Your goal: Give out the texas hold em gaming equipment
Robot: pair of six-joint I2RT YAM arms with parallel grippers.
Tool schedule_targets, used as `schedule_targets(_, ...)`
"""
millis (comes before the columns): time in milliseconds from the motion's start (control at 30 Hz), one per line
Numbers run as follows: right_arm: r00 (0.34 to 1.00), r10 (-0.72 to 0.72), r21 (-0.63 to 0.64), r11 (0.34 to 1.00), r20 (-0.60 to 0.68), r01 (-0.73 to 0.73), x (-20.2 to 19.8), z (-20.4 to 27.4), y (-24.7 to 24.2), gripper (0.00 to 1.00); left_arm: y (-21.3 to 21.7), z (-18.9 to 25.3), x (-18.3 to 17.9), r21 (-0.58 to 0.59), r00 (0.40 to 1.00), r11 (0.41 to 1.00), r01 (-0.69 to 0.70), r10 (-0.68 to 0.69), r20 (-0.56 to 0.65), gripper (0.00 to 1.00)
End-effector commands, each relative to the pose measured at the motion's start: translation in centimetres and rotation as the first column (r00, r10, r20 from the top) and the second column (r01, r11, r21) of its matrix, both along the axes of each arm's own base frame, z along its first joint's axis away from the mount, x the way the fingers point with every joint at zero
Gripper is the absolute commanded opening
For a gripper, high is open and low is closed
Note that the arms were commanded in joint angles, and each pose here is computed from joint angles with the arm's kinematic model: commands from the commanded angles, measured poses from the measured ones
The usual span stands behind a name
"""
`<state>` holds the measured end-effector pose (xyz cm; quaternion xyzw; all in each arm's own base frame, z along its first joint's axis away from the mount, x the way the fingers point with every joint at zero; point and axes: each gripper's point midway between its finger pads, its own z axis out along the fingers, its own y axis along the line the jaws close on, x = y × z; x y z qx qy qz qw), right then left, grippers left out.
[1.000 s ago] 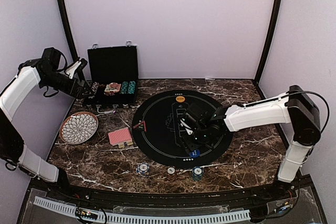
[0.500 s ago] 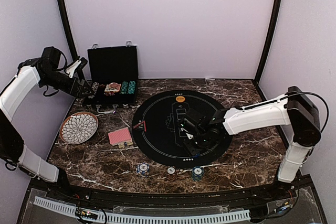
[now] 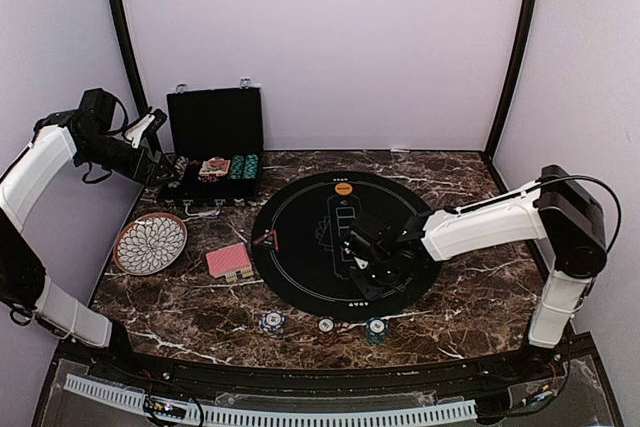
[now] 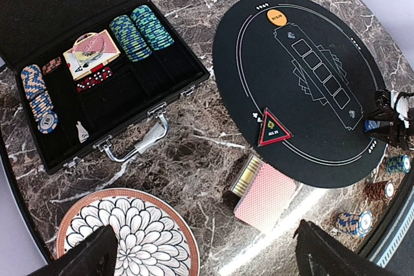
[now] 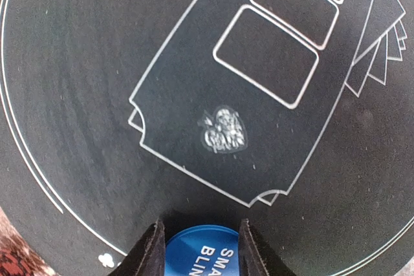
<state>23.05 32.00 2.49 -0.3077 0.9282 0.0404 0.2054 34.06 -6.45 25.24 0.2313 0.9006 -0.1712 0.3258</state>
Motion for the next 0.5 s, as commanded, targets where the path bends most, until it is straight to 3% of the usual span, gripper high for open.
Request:
schedule_targets(0,1.000,-0.017,-0.012,1.000,-0.024,0.017,-1.3,-0.3,-1.5,0.37,-0.4,2.1,-0.8,-0.008,0.999,1.000,0.015,-0.014,0.043,0.99)
schedule_targets(300,0.999,-0.034,-0.015,0.999,-0.021,0.034,-1.8,0.5,-2.8,0.37,-0.4,2.1,-0.7,-0.006,0.999,1.000,0.015,-0.015,0.046,0.99)
schedule_targets(467,0.999,-0.031,0.026,0.999,0.022,0.031,-0.6,4.0,-1.3,0.55,-0.3,2.0,-0.7,0.001,0.999,1.000,0.012,-0.012,0.044,0.99)
